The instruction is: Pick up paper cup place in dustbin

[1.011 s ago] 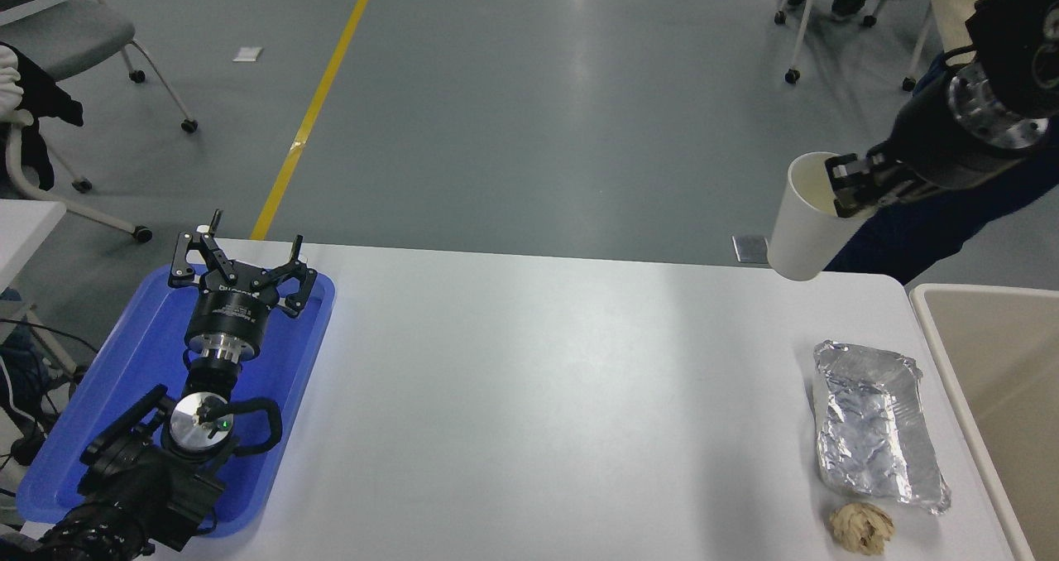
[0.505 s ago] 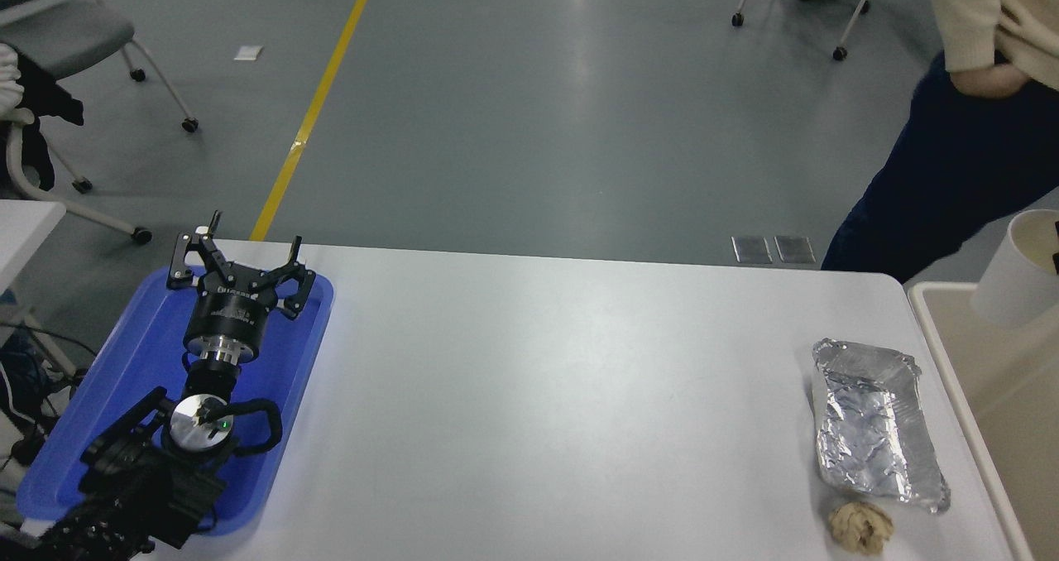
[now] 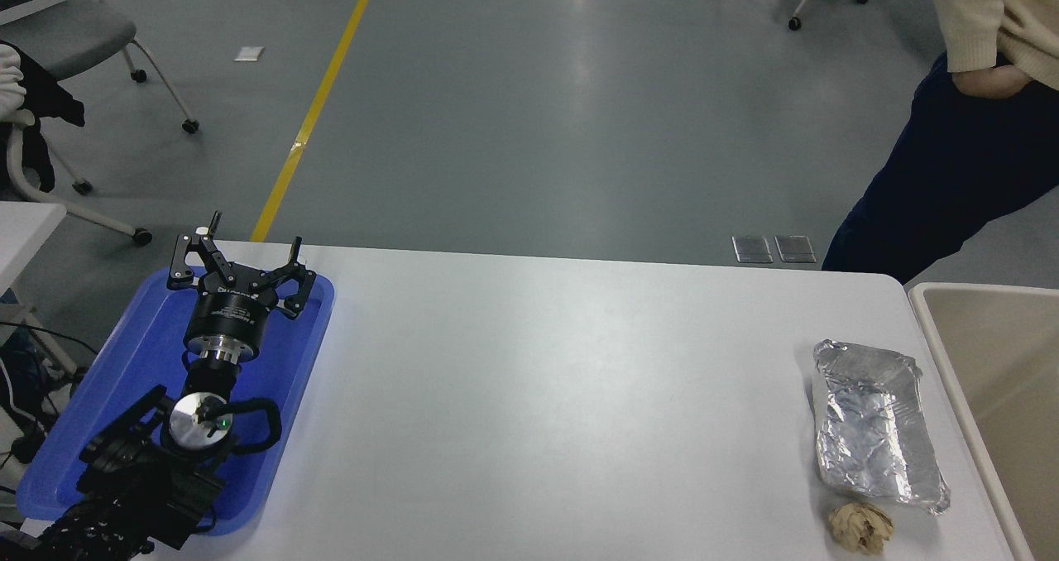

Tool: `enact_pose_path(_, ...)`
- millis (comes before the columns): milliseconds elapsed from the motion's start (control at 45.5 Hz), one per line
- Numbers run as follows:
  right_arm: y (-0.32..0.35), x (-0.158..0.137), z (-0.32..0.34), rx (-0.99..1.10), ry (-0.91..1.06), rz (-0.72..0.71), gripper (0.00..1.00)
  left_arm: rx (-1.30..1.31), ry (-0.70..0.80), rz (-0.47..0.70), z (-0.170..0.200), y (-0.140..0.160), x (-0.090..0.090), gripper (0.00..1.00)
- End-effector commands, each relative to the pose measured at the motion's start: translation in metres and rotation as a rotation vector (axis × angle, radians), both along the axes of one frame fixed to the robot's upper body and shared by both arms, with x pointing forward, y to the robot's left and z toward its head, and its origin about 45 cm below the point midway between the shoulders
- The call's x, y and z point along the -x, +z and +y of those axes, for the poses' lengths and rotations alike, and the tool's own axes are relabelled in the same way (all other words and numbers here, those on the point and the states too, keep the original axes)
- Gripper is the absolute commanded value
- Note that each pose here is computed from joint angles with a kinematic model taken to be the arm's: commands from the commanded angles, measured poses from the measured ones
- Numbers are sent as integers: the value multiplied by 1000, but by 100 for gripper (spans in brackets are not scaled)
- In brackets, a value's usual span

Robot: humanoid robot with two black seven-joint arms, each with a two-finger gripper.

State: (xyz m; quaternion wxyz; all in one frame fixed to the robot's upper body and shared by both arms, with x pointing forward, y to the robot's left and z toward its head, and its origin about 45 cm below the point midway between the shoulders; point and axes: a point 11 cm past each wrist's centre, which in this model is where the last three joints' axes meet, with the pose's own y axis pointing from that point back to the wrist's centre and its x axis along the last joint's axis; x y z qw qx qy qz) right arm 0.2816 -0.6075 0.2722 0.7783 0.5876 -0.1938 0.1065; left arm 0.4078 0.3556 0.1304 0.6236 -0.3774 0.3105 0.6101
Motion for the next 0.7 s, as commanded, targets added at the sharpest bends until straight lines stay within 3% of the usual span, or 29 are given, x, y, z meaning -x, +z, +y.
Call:
enact_pose_path(0,-40,12,-25,99,48,-6,0,0,1,-2,0,0,0,100)
enact_pose_path(176,-68,20,-34,135,49,3,0,0,-1,-1,0,0,0,100)
enact_pose_path(484,-112,27,-52,212,-9,-117,0,-3,1,2,1,0,0,100)
enact_pose_path(681,-154,29,-30,149,-75,-186,0,-2,1,0,1,0,0,100)
